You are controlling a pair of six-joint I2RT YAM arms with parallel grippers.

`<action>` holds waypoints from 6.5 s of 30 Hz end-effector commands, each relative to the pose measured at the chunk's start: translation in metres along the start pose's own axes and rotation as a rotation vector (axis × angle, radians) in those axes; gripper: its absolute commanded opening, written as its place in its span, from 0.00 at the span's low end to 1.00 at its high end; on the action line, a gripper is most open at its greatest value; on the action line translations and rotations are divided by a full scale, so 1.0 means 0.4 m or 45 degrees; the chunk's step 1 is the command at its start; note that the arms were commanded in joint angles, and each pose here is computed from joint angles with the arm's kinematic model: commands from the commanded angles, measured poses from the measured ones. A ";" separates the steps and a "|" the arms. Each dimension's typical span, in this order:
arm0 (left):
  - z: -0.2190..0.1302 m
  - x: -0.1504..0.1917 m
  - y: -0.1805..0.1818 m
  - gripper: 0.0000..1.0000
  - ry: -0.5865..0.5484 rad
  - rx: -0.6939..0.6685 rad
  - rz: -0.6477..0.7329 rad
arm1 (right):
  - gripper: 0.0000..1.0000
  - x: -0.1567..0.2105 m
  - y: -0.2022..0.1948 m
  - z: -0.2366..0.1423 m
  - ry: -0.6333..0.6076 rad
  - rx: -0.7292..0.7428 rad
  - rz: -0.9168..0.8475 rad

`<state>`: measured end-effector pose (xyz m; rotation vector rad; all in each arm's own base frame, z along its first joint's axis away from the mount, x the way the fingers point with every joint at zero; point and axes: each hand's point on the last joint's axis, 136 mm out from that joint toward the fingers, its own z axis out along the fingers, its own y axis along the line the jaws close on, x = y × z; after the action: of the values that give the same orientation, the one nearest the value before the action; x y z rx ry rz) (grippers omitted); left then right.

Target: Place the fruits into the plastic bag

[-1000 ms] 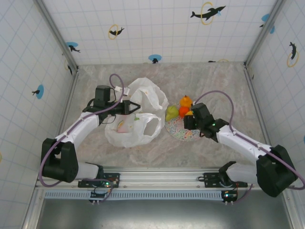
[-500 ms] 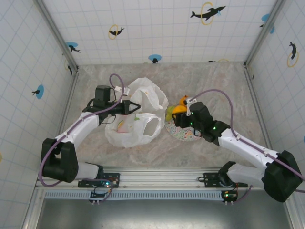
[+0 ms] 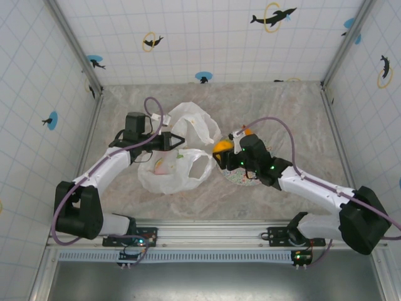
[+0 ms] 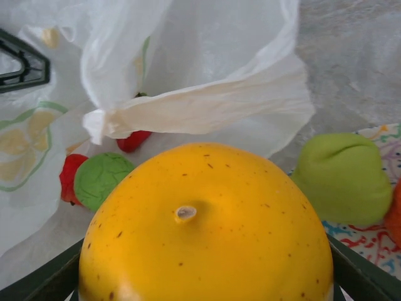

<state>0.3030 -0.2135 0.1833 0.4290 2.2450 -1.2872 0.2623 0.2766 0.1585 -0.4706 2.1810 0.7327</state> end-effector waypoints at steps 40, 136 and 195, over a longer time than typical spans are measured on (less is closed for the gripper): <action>-0.005 -0.011 -0.058 0.00 -0.024 0.136 0.024 | 0.64 0.008 0.170 0.356 -0.012 -0.138 0.392; 0.007 -0.007 0.017 0.00 -0.033 -0.040 -0.030 | 0.91 -0.156 -0.144 -0.190 0.036 0.430 0.077; 0.000 -0.015 0.016 0.00 -0.051 -0.064 -0.022 | 0.79 0.123 -0.541 0.014 0.534 0.752 0.193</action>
<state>0.3141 -0.2093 0.1815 0.3566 2.2421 -1.2365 0.3563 0.1128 0.0561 -0.1442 2.6736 0.0596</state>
